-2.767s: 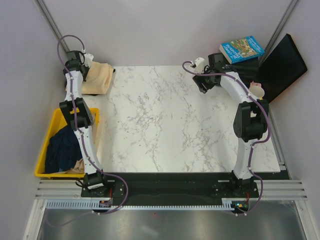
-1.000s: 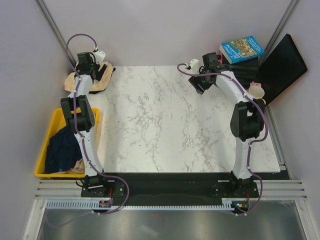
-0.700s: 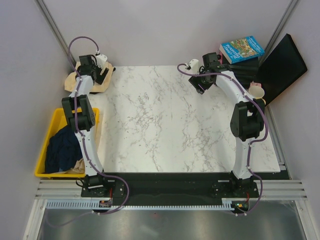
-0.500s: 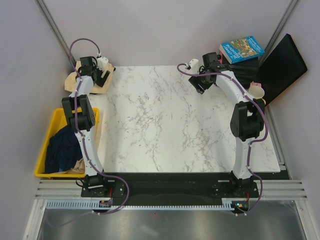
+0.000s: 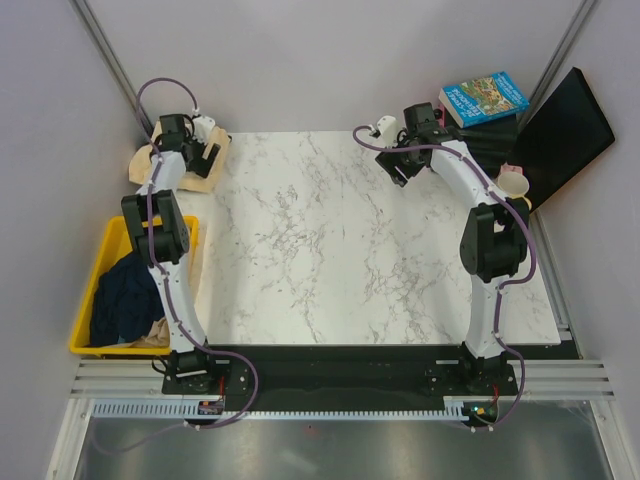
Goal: Fold and stack the t-shirts
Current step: Put the neatly folded tshirt into the corner of the board with the left arm
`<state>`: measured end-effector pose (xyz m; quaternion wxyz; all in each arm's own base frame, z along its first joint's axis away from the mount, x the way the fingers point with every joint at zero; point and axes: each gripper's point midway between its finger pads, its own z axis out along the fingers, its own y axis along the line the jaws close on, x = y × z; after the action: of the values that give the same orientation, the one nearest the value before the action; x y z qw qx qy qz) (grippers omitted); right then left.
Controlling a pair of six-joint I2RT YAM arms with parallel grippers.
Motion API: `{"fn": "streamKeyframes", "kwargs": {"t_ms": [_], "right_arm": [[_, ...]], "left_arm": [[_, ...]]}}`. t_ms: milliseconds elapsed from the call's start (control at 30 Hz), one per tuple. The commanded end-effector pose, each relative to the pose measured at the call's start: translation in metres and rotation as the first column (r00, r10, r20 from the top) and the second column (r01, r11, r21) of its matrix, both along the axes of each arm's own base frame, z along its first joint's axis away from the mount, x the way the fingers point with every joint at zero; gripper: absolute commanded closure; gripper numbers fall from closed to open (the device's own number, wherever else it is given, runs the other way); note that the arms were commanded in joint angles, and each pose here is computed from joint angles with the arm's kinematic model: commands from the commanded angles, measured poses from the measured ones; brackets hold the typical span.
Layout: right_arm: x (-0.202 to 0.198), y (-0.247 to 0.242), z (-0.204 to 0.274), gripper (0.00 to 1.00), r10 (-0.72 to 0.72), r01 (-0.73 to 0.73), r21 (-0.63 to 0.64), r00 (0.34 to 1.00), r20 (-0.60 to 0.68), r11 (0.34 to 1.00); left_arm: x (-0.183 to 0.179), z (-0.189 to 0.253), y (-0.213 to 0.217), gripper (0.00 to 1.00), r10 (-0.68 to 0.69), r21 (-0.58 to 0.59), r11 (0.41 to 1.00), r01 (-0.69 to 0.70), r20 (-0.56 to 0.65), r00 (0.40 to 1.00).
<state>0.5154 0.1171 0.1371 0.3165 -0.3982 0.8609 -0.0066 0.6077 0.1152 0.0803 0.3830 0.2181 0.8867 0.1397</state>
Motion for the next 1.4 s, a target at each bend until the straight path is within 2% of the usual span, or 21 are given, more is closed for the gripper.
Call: {"fn": "streamKeyframes", "kwargs": {"t_ms": [0, 100, 133, 233, 267, 367, 400, 567, 733, 1100, 1267, 1367], "right_arm": [[0.012, 0.0, 0.036, 0.28, -0.014, 0.014, -0.001, 0.994, 0.105, 1.0], [0.016, -0.001, 0.052, 0.24, -0.034, 0.031, 0.018, 0.989, 0.146, 0.999], [0.017, 0.0, 0.061, 0.22, -0.036, 0.033, 0.024, 0.986, 0.164, 0.999], [0.014, 0.003, 0.077, 0.1, -0.037, 0.028, 0.047, 0.981, 0.19, 0.999], [0.01, 0.007, 0.08, 0.02, -0.035, 0.023, 0.066, 0.982, 0.185, 0.998], [-0.007, 0.015, 0.09, 0.02, -0.024, 0.003, 0.129, 0.987, 0.159, 0.992], [-0.016, 0.015, 0.095, 0.02, -0.044, 0.02, 0.155, 0.988, 0.15, 0.988], [-0.04, 0.008, 0.104, 0.02, -0.119, 0.091, 0.188, 0.983, 0.142, 0.978], [-0.054, 0.001, 0.113, 0.02, -0.192, 0.158, 0.19, 0.966, 0.174, 0.969], [-0.045, -0.019, 0.129, 0.02, -0.334, 0.289, 0.192, 0.903, 0.271, 0.938], [-0.04, -0.031, 0.124, 0.02, -0.398, 0.363, 0.166, 0.866, 0.304, 0.917], [-0.037, -0.039, 0.122, 0.02, -0.434, 0.408, 0.148, 0.837, 0.334, 0.901]], "left_arm": [[0.0, 0.146, -0.026, 0.0, -0.003, -0.084, 0.996, 0.024, 0.24, 0.971], [-0.015, 0.183, -0.051, 0.0, -0.078, -0.124, 0.986, 0.115, 0.265, 0.961], [-0.024, 0.209, -0.062, 0.0, -0.119, -0.142, 0.976, 0.168, 0.301, 0.946], [-0.059, 0.232, -0.09, 0.0, -0.186, -0.223, 0.942, 0.251, 0.277, 0.943], [-0.068, 0.234, -0.099, 0.0, -0.201, -0.252, 0.93, 0.269, 0.266, 0.943], [-0.104, 0.233, -0.132, 0.0, -0.259, -0.367, 0.873, 0.321, 0.209, 0.943], [-0.115, 0.22, -0.139, 0.0, -0.259, -0.405, 0.862, 0.305, 0.165, 0.952], [-0.154, 0.201, -0.174, 0.0, -0.326, -0.423, 0.841, 0.338, 0.104, 0.94], [-0.154, 0.193, -0.178, 0.0, -0.299, -0.454, 0.839, 0.3, 0.076, 0.951], [-0.144, 0.207, -0.196, 0.0, -0.315, -0.457, 0.826, 0.329, 0.109, 0.943], [-0.148, 0.193, -0.214, 0.0, -0.376, -0.463, 0.805, 0.372, 0.087, 0.923], [-0.147, 0.177, -0.218, 0.0, -0.388, -0.446, 0.812, 0.377, 0.071, 0.919]]}}
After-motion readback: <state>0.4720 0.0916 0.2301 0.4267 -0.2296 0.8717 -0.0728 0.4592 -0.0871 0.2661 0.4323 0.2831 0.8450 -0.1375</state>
